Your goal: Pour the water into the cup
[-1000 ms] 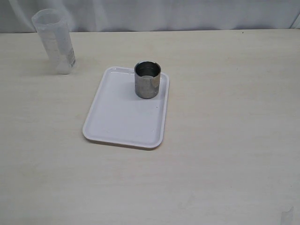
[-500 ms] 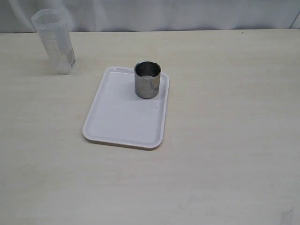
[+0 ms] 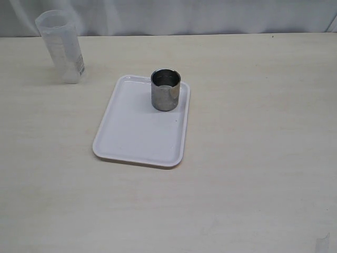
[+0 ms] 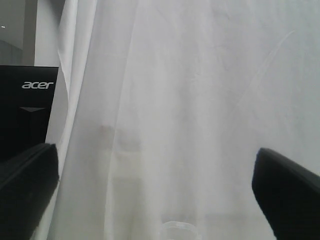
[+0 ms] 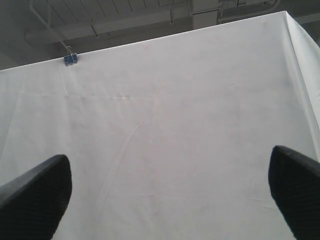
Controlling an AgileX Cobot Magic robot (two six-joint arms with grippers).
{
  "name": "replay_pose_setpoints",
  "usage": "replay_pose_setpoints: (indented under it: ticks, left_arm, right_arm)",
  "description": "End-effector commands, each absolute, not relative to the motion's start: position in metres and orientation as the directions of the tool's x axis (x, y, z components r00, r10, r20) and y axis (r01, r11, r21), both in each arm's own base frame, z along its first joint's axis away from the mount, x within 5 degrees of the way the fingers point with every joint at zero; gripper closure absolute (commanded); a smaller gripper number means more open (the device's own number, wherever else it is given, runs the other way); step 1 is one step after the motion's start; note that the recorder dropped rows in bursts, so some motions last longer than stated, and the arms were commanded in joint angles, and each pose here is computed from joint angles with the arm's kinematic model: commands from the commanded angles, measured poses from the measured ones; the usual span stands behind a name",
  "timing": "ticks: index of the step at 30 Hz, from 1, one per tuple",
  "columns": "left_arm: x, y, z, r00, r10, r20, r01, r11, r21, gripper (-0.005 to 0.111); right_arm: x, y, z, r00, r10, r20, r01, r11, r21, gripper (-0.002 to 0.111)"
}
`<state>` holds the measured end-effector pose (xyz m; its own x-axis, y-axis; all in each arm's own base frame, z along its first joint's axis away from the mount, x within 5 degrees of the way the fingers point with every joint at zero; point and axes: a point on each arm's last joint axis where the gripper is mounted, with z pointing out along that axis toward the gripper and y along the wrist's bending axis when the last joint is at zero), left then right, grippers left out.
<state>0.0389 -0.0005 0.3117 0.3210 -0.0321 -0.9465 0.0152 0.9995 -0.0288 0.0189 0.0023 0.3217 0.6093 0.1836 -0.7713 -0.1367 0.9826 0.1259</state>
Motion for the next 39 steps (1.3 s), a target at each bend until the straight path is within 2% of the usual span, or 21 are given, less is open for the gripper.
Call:
replay_pose_setpoints:
  ticks: [1, 15, 21, 28, 34, 39]
  left_arm:
    - [0.038, 0.0, 0.311, 0.321, -0.046, -0.946, 0.016, 0.999, -0.043, 0.008]
    - [0.038, 0.0, 0.311, 0.324, -0.042, -0.945, 0.017, 0.999, -0.039, 0.008]
    - [0.04, 0.002, 0.307, 0.281, -0.032, -0.959, -0.012, 0.999, -0.037, 0.008]
    - [0.042, 0.001, 0.299, 0.189, 0.042, -0.981, -0.024, 0.999, 0.039, 0.008]
    - [0.042, 0.002, 0.292, 0.132, 0.041, -0.99, -0.027, 0.999, 0.038, 0.008]
    - [0.042, 0.001, 0.272, 0.176, 0.043, -0.984, -0.022, 0.999, 0.04, 0.008]
  right_arm:
    - [0.019, 0.002, 0.32, 0.602, 0.186, -0.777, -0.135, 0.982, 0.132, -0.001]
    - [0.019, 0.002, 0.32, 0.602, 0.186, -0.777, -0.135, 0.982, 0.132, -0.001]
    - [0.019, 0.002, 0.32, 0.602, 0.186, -0.777, -0.135, 0.982, 0.132, -0.001]
    - [0.019, 0.002, 0.32, 0.602, 0.186, -0.777, -0.135, 0.982, 0.132, -0.001]
    - [0.019, 0.002, 0.32, 0.602, 0.186, -0.777, -0.135, 0.982, 0.132, -0.001]
    - [0.019, 0.002, 0.32, 0.602, 0.186, -0.777, -0.135, 0.982, 0.132, -0.001]
